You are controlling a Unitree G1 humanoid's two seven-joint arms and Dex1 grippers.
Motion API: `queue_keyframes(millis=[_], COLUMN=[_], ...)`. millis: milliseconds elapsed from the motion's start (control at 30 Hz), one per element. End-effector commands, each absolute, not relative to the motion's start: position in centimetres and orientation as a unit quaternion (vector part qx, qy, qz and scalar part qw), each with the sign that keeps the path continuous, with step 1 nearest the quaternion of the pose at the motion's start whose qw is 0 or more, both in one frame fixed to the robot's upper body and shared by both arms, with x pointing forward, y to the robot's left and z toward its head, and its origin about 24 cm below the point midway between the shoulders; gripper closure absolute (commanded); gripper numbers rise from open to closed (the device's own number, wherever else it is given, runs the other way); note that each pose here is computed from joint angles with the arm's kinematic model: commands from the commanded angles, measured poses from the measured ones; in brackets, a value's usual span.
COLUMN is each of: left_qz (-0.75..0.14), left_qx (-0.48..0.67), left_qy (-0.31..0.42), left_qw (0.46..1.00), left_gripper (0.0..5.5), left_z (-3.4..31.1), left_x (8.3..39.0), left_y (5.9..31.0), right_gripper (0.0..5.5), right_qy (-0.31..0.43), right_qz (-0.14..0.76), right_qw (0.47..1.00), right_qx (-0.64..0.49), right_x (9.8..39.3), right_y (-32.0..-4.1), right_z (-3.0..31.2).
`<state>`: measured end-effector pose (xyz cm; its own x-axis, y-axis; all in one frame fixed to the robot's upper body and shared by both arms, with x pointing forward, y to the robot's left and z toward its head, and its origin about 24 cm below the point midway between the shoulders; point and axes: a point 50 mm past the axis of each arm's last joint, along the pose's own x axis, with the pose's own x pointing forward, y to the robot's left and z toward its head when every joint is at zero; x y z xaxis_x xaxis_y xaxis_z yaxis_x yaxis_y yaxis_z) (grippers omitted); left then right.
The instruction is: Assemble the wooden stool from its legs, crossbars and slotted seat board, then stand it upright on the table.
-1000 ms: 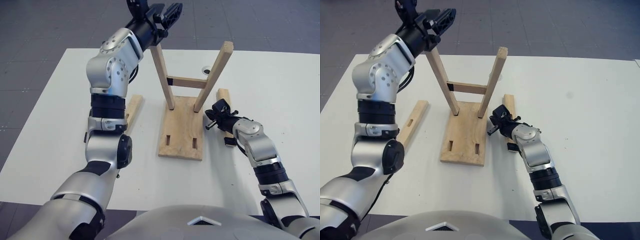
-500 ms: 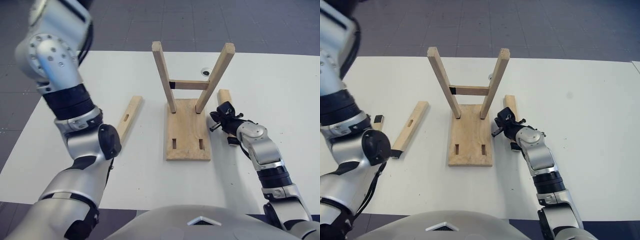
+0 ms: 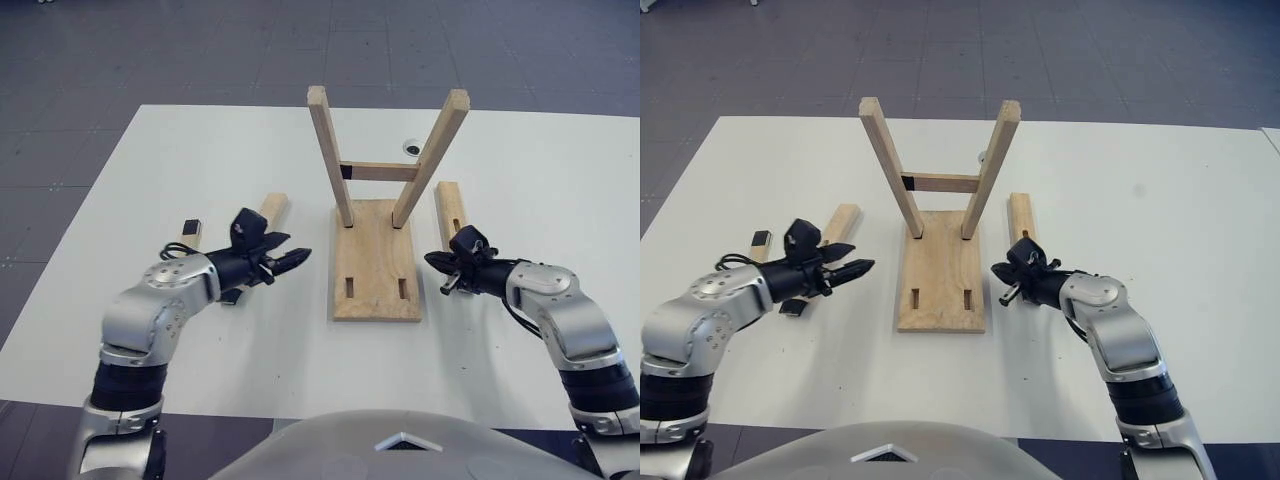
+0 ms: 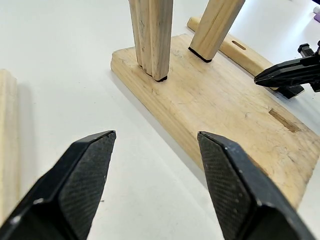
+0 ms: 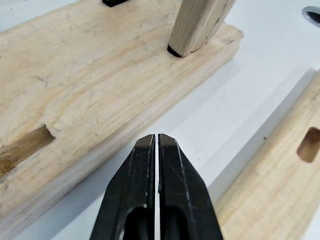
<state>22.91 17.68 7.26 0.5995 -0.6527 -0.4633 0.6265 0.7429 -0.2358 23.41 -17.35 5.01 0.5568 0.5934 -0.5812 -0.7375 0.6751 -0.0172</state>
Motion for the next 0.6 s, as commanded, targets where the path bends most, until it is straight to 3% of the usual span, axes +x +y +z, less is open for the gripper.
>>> queue_keyframes(millis=[33,333,600], left_qz=[-0.337,-0.320,-0.283], left_qx=[-0.014,0.005,0.041], left_qy=[0.290,0.307,0.296], left_qw=[0.896,0.896,0.912], left_gripper=[2.44,2.44,2.44], left_z=[6.1,3.6,2.8], left_x=[23.9,26.0,29.5], left_y=[16.3,14.2,15.9], right_gripper=[5.40,5.40,5.40], right_qy=[0.264,0.235,0.219], right_qz=[0.391,0.385,0.366], right_qw=[0.871,0.886,0.899], right_qx=[-0.135,-0.109,-0.095], right_x=[24.9,28.7,30.8], right_y=[-16.1,-13.1,-12.0], right_z=[4.8,4.0,3.8])
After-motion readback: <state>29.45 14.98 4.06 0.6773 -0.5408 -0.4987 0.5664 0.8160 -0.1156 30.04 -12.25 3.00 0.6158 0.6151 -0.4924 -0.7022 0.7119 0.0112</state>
